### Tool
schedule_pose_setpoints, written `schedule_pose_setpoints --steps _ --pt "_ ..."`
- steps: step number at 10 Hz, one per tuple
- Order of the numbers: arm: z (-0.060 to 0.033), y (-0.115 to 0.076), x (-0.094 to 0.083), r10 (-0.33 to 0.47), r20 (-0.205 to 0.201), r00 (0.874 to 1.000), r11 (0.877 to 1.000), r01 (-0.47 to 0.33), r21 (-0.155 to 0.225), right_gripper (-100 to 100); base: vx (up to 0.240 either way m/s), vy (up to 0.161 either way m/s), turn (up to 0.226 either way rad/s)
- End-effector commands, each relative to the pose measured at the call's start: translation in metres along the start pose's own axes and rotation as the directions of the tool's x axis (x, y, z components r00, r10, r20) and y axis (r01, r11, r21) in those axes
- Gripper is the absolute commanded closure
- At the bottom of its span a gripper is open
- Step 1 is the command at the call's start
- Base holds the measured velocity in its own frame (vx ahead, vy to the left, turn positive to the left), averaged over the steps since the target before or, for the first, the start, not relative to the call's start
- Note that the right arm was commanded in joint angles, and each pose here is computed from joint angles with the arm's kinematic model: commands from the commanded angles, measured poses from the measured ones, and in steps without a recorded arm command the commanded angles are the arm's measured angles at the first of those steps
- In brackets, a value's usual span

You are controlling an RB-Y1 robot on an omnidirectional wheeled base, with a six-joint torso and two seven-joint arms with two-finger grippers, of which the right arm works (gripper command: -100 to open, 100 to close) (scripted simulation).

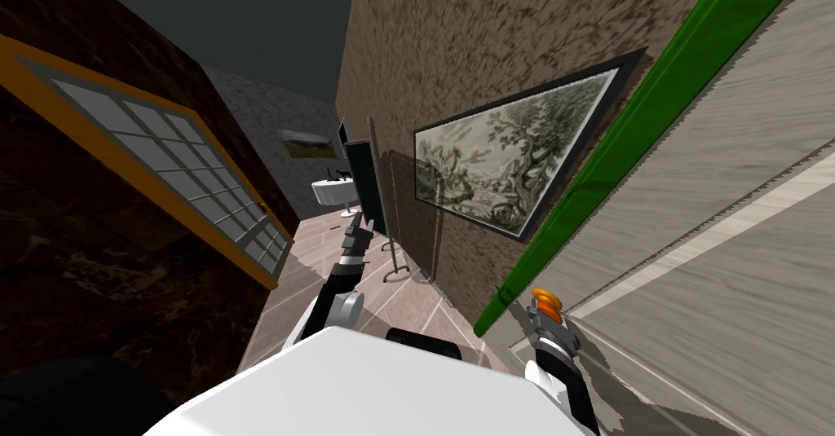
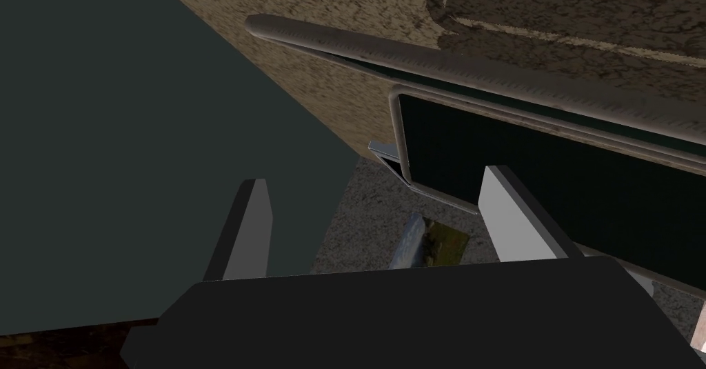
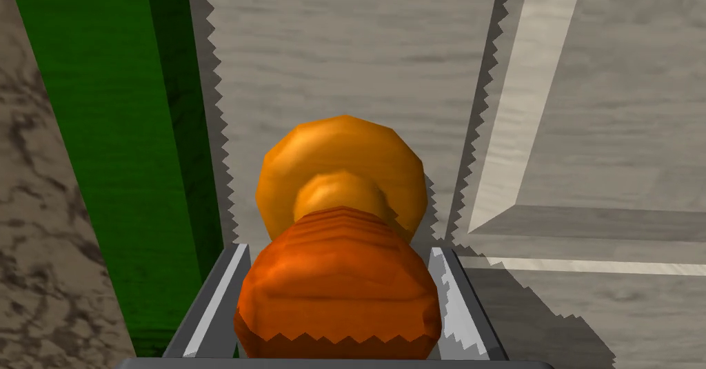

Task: Pull the door open

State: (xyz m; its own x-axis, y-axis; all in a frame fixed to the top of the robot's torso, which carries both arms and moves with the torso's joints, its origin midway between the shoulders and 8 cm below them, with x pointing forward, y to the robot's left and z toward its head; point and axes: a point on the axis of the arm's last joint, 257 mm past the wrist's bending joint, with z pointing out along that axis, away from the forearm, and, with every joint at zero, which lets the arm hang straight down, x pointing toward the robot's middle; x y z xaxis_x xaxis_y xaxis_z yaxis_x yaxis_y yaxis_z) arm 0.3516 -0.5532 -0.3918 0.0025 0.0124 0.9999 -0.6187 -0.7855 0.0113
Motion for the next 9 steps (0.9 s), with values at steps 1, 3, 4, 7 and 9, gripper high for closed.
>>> schedule_pose_setpoints --steps 1,3,4,7,9 --pt "-0.0007 0.000 -0.001 -0.001 0.001 1.000 1.000 0.001 0.000 100 -0.019 0.005 0.008" --pt "-0.0007 0.000 -0.001 -0.001 0.001 1.000 1.000 0.001 0.000 100 -0.009 0.004 0.001" --pt "-0.0007 0.000 -0.001 -0.001 0.001 1.000 1.000 0.001 0.000 100 0.000 0.000 0.000" --pt "-0.0012 -0.016 -0.001 0.002 0.005 1.000 0.999 -0.003 0.046 100 -0.179 0.012 0.054" --pt "-0.0016 -0.031 0.000 0.007 0.005 1.000 0.996 -0.008 0.091 100 -0.253 0.009 0.074"
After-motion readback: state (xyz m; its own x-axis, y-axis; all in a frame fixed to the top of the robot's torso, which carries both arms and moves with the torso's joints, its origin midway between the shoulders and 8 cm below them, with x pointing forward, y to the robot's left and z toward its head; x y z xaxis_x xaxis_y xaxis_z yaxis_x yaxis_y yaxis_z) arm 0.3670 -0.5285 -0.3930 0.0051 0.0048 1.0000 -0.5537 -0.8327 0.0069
